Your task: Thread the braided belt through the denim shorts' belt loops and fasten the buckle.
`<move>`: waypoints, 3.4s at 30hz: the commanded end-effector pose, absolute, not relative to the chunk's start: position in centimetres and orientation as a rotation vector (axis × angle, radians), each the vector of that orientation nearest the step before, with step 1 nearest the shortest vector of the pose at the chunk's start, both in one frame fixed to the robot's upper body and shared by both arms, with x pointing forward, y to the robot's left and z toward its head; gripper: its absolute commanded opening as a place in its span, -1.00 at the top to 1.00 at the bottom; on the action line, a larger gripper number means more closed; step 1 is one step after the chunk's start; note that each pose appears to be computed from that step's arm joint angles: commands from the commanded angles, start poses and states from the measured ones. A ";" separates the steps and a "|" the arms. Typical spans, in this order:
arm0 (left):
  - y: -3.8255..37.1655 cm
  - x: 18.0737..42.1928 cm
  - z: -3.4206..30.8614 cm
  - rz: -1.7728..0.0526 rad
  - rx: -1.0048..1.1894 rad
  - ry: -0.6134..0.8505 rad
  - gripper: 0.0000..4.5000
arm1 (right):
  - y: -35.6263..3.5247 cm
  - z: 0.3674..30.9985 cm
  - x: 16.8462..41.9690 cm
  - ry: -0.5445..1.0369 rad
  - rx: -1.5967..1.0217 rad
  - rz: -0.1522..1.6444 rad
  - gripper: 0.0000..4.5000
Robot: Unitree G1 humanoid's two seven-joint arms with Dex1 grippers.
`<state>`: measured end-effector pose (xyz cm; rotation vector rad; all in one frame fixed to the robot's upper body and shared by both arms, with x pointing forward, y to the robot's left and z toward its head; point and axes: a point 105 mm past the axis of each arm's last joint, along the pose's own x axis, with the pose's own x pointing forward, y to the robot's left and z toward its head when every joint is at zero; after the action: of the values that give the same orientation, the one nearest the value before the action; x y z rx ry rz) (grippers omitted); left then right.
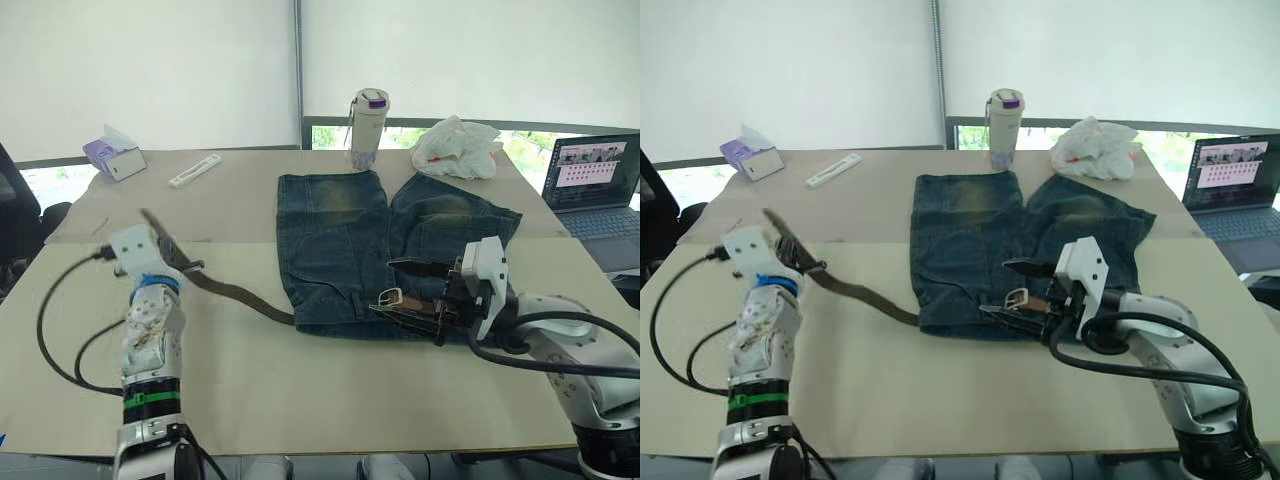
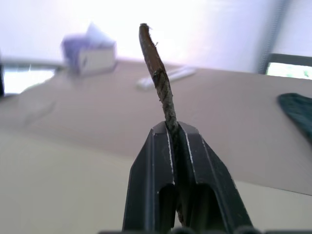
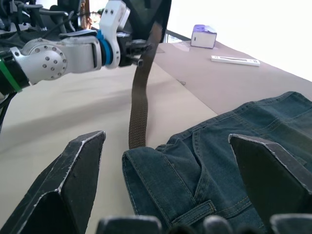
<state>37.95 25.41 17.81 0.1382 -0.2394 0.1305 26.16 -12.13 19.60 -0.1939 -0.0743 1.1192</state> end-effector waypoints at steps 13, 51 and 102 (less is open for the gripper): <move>5.1 34.7 21.9 -0.537 0.964 -0.843 0.97 | -10.2 21.1 27.6 0.016 0.325 0.844 -1.00; 3.9 33.3 18.9 -0.547 1.291 -1.025 1.00 | -9.6 21.8 29.7 0.139 0.784 0.639 0.89; 14.8 29.1 16.2 -1.045 -0.512 0.085 0.16 | -9.3 18.8 29.1 0.126 0.553 0.729 1.00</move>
<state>29.55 14.24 14.99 -0.4830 0.1189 -0.9939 29.68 -9.72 17.67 0.5790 0.1692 0.6760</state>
